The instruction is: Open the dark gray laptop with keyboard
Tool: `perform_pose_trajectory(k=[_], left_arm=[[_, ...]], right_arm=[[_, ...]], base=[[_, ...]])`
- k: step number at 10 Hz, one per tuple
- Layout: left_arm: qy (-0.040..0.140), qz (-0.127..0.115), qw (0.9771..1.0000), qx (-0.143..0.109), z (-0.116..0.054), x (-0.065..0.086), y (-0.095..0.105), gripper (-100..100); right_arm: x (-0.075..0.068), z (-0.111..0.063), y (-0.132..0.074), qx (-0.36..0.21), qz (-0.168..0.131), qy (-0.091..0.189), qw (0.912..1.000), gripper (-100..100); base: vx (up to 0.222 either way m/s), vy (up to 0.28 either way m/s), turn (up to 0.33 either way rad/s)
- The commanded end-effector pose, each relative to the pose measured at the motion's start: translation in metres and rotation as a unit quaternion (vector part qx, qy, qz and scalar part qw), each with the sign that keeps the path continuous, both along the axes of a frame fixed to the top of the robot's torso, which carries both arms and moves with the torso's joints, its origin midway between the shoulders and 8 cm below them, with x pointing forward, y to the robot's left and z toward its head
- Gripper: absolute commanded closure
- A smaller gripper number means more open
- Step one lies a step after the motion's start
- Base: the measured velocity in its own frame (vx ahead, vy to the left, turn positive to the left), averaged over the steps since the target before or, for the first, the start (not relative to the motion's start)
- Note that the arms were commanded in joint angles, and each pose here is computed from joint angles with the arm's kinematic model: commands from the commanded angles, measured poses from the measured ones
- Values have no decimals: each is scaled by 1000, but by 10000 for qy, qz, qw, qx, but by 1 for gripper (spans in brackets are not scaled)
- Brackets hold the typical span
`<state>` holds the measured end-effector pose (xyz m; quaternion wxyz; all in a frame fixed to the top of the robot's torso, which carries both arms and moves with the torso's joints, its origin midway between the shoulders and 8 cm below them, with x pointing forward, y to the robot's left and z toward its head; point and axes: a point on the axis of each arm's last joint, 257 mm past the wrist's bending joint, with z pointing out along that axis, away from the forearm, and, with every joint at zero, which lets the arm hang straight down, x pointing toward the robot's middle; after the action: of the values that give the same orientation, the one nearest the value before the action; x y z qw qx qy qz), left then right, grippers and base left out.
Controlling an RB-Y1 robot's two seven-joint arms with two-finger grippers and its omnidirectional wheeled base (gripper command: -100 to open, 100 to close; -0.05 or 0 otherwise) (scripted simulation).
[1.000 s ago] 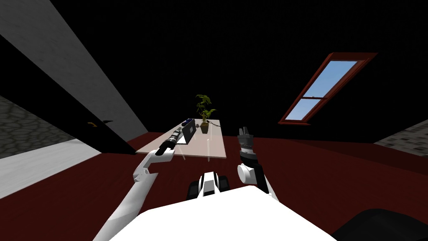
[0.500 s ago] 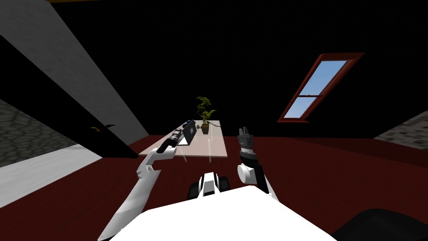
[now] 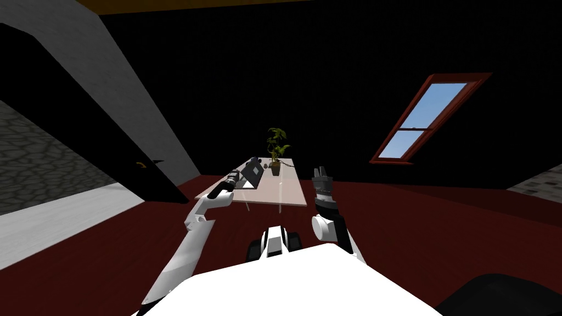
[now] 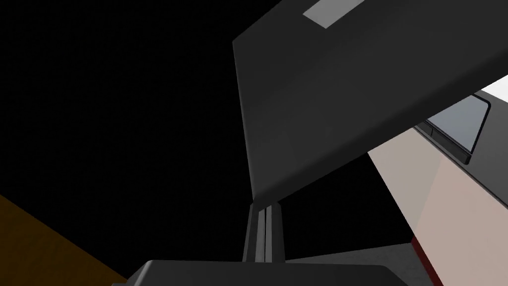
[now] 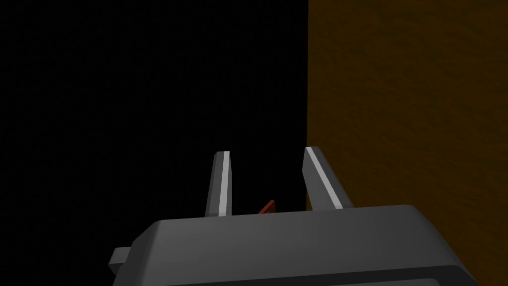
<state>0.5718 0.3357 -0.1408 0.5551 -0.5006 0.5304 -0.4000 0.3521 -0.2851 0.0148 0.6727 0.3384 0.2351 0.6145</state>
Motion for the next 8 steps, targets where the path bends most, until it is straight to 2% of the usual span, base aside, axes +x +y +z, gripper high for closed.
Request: perform_pose_trajectory(k=[1,2,3,4,5,6,7,8], left_arm=[[1,134,9993,-339,-5,0,9,-100],[4,184,9987,-476,-8,0,12,-100],[6,148,9993,-356,-6,-1,10,-100],[23,170,9991,-379,-8,-1,12,-100],[31,171,9991,-377,-9,-2,13,100],[105,141,9969,-771,-22,0,4,100],[128,125,9952,-964,-27,1,0,100],[163,101,9919,-1255,-34,2,-7,100]], right_arm=[[0,0,0,1,0,0,10000,0],[0,0,0,2,1,-1,10000,0],[0,0,0,4,1,-1,10000,0],[0,0,0,3,1,-2,10000,0],[0,0,0,2,1,-1,10000,0],[0,0,0,2,1,-1,10000,0],[0,0,0,1,1,-1,10000,0],[0,0,0,0,0,0,10000,0]], base=[[-12,-63,82],[11,-148,71],[12,-72,31],[6,-14,3],[2,-10,-1],[13,62,-5],[30,140,-12],[19,185,0]])
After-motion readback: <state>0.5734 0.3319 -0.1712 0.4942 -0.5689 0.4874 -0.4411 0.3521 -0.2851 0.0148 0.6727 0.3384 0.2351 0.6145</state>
